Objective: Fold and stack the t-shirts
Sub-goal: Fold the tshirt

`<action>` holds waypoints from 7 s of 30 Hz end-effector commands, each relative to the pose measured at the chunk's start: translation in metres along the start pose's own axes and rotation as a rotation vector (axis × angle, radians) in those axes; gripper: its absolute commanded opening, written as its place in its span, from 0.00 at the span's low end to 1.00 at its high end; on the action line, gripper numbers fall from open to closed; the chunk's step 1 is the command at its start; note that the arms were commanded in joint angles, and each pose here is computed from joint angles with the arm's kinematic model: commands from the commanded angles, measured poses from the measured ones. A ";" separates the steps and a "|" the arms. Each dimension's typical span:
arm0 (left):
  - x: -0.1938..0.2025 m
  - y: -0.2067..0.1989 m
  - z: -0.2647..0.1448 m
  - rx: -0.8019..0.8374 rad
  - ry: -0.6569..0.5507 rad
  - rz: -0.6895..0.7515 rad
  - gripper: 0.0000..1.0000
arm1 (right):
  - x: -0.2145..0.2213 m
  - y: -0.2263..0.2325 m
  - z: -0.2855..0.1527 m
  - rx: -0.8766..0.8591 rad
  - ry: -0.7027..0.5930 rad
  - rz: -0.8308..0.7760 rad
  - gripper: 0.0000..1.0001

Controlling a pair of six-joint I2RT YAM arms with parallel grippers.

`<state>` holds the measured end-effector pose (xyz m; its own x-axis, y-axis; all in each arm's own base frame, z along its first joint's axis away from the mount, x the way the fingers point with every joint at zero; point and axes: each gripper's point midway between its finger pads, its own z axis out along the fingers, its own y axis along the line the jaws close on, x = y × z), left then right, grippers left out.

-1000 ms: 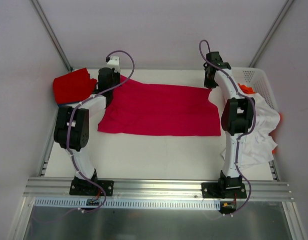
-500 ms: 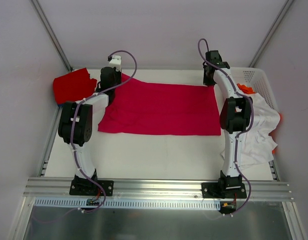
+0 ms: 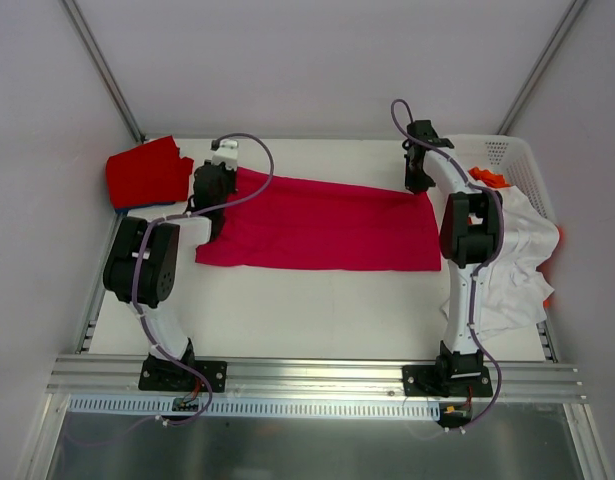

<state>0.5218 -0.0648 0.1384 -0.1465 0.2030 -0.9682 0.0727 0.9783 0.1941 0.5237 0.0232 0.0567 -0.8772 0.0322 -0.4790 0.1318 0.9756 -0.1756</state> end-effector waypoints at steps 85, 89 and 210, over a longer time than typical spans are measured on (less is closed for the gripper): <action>0.048 -0.043 -0.164 -0.127 0.461 -0.992 0.99 | 0.142 -0.012 -0.161 -0.144 -0.163 0.082 1.00; 0.062 -0.049 -0.165 -0.151 0.521 -1.020 0.99 | 0.149 -0.014 -0.167 -0.145 -0.174 0.099 0.99; 0.162 -0.260 -0.267 0.319 1.085 0.074 0.99 | 0.228 -0.021 -0.198 -0.195 -0.276 0.209 1.00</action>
<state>0.2667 -0.3692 0.0217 -0.7955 0.3108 -0.5201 0.4597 0.8688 -0.1839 0.2216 0.0407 0.1208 -0.6840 0.1847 -0.7057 0.2033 0.9774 0.0589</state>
